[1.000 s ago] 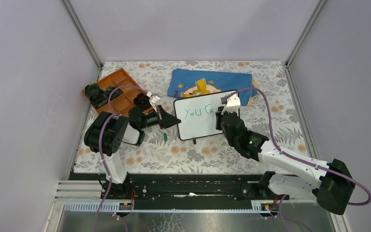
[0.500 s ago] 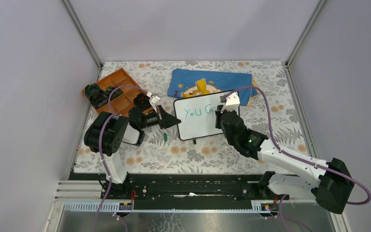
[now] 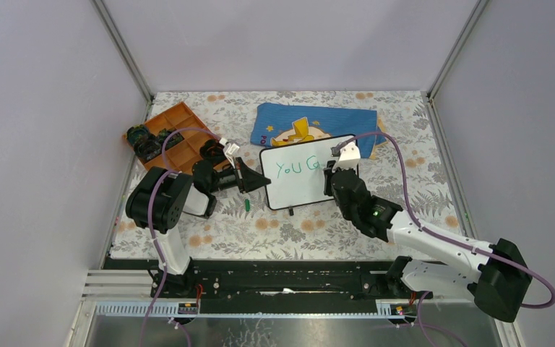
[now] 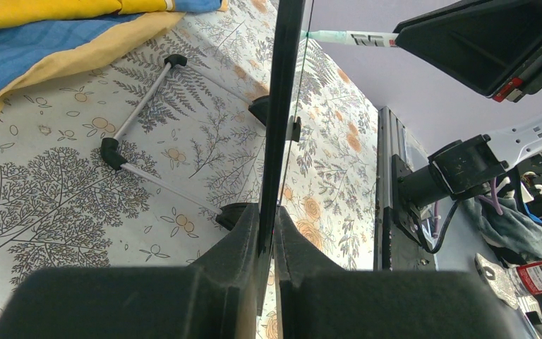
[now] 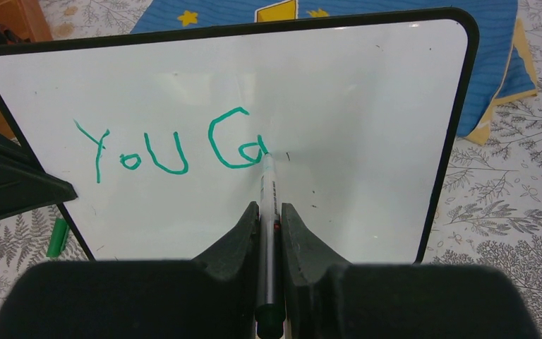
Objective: Write a sentence on the whiteboard
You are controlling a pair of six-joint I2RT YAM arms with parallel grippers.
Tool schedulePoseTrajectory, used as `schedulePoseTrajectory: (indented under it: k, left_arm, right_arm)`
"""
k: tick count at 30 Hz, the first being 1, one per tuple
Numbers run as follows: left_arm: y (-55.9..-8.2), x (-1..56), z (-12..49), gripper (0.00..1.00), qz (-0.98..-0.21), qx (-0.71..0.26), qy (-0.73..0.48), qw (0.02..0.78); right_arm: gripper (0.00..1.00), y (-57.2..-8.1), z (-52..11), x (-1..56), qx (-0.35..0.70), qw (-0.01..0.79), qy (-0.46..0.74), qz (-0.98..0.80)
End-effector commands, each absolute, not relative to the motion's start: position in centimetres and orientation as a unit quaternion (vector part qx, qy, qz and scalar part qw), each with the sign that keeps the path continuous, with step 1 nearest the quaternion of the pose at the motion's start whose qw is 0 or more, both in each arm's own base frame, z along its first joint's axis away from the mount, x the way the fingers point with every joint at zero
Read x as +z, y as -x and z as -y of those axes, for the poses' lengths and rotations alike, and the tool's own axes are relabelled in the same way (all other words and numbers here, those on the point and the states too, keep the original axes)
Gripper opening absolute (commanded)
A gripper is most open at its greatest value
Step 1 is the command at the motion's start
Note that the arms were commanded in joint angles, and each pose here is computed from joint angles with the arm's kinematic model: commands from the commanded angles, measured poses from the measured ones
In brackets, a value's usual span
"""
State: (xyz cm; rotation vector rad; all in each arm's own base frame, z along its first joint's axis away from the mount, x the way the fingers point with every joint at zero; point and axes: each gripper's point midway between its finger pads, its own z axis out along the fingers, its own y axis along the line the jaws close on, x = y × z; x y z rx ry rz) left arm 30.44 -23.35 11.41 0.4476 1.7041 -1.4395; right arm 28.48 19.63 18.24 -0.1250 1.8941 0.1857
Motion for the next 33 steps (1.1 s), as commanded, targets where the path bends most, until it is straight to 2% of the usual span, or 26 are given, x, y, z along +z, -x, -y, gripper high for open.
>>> schedulePoseTrajectory:
  k: [1,6,14,24,33]
  left_arm:
    - [-29.7,10.7,23.6,0.0,-0.689,-0.576,-0.183,0.399]
    - [-29.8,10.6,23.6,0.0,-0.689,-0.576,-0.183,0.399]
    - [-29.8,10.7,23.6,0.0,-0.69,-0.576,-0.182,0.399]
    - [-29.8,10.5,23.6,0.0,-0.691,-0.576,-0.182,0.397]
    - [-29.8,10.6,23.6,0.0,-0.691,-0.575,-0.183,0.398]
  right_arm:
    - [0.0,-28.5,-19.0,18.7,0.082,0.584,0.038,-0.807]
    - [0.0,-28.3,-18.9,19.3,0.091,0.588,0.032,-0.803]
    - [0.0,-27.7,-18.7,23.9,0.144,0.625,0.012,-0.767]
    - [0.0,-27.9,-17.4,25.3,0.132,0.657,0.004,-0.742]
    - [0.0,-30.1,-17.2,26.1,0.183,0.634,-0.04,-0.751]
